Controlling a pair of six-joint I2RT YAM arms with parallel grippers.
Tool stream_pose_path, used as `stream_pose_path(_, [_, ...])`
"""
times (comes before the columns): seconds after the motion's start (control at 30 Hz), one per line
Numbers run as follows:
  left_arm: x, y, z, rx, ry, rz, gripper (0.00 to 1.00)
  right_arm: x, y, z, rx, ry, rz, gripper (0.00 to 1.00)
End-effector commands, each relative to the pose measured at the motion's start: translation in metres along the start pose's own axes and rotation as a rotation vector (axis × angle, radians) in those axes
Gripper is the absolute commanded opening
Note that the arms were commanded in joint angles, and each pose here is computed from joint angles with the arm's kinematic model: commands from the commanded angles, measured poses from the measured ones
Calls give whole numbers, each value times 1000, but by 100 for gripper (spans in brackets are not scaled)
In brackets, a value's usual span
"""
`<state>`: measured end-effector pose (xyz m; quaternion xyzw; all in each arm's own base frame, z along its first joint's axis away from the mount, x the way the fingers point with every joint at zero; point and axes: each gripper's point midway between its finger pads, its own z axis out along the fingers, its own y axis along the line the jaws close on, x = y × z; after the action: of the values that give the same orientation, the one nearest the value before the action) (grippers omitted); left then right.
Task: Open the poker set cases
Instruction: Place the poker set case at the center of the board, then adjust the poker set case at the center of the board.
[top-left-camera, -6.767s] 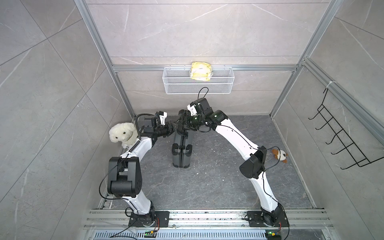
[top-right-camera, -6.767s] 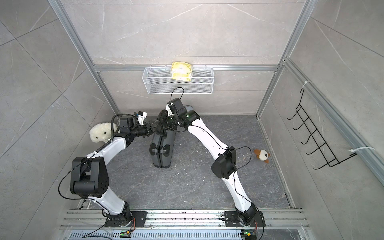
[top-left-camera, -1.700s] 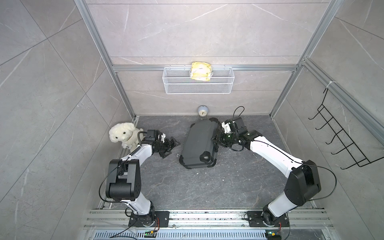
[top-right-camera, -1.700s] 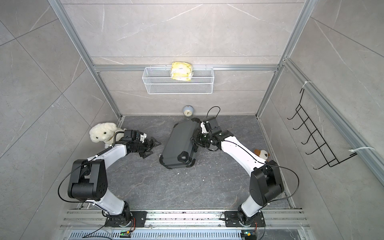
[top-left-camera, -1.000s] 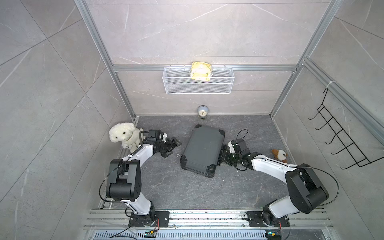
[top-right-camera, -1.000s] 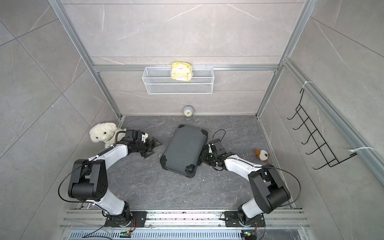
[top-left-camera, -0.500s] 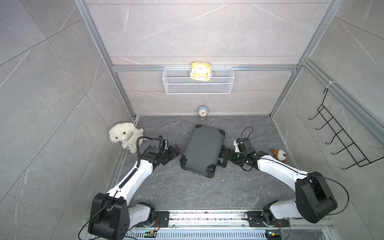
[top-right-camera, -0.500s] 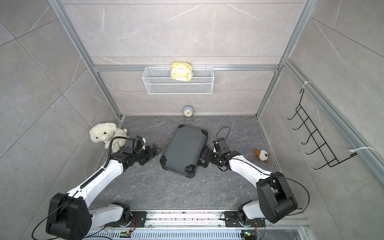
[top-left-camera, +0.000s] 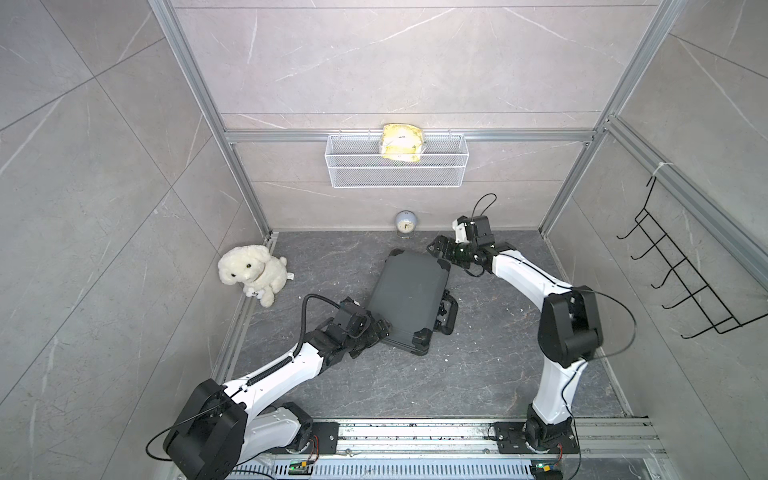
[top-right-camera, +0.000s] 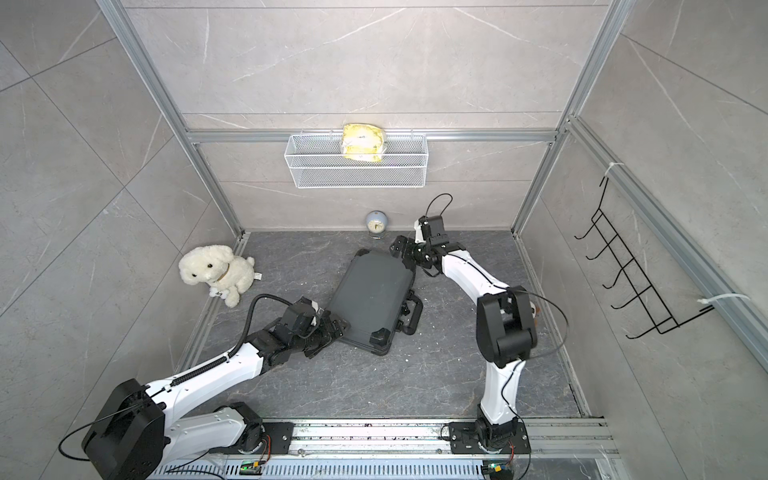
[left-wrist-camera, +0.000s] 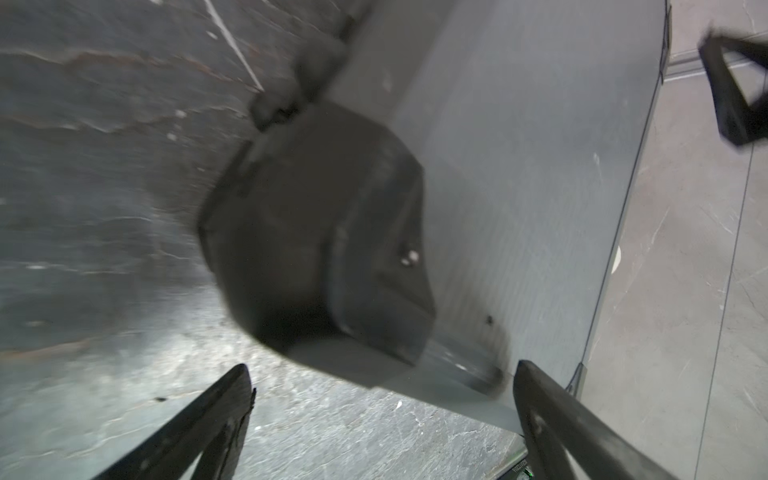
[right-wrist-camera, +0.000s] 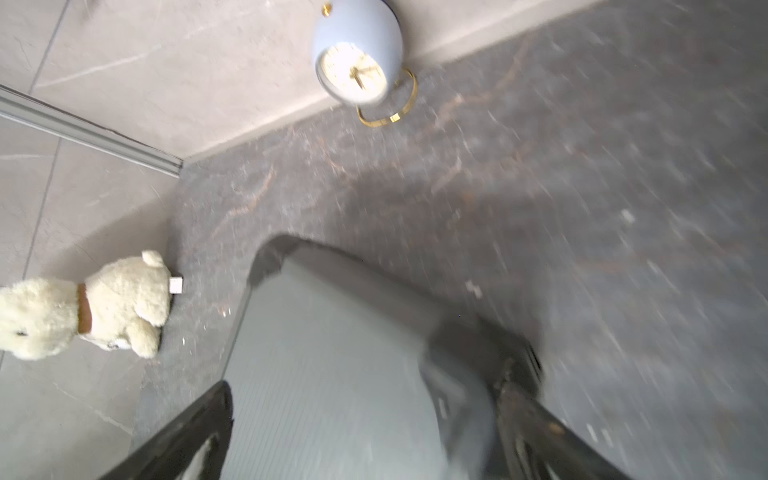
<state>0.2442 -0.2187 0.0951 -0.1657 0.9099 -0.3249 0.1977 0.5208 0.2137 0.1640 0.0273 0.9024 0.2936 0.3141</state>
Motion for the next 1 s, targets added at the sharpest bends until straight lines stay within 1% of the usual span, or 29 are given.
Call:
stream_pose_path(0.0, [-12, -12, 2, 55, -73, -35, 99, 1, -2, 19, -37, 82, -27, 100])
stream_pose_path(0.17, [-13, -18, 14, 73, -59, -33, 100, 2, -1, 44, -90, 142, -44, 100])
stream_pose_path(0.37, [-24, -21, 21, 39, -63, -14, 99, 17, 4, 51, -166, 203, -52, 100])
stream_pose_path(0.53, [-47, -15, 24, 48, -70, -51, 99, 31, 9, 39, -211, 213, -50, 97])
stream_pose_path(0.7, [-78, -14, 22, 39, -85, -51, 99, 49, 12, 27, -244, 219, -36, 96])
stream_pose_path(0.87, [-110, -8, 19, 43, -110, -74, 99, 72, 8, 19, -225, 245, -61, 96])
stream_pose_path(0.97, [-125, -5, 20, 40, -111, -83, 98, 79, 1, 18, -203, 246, -66, 96])
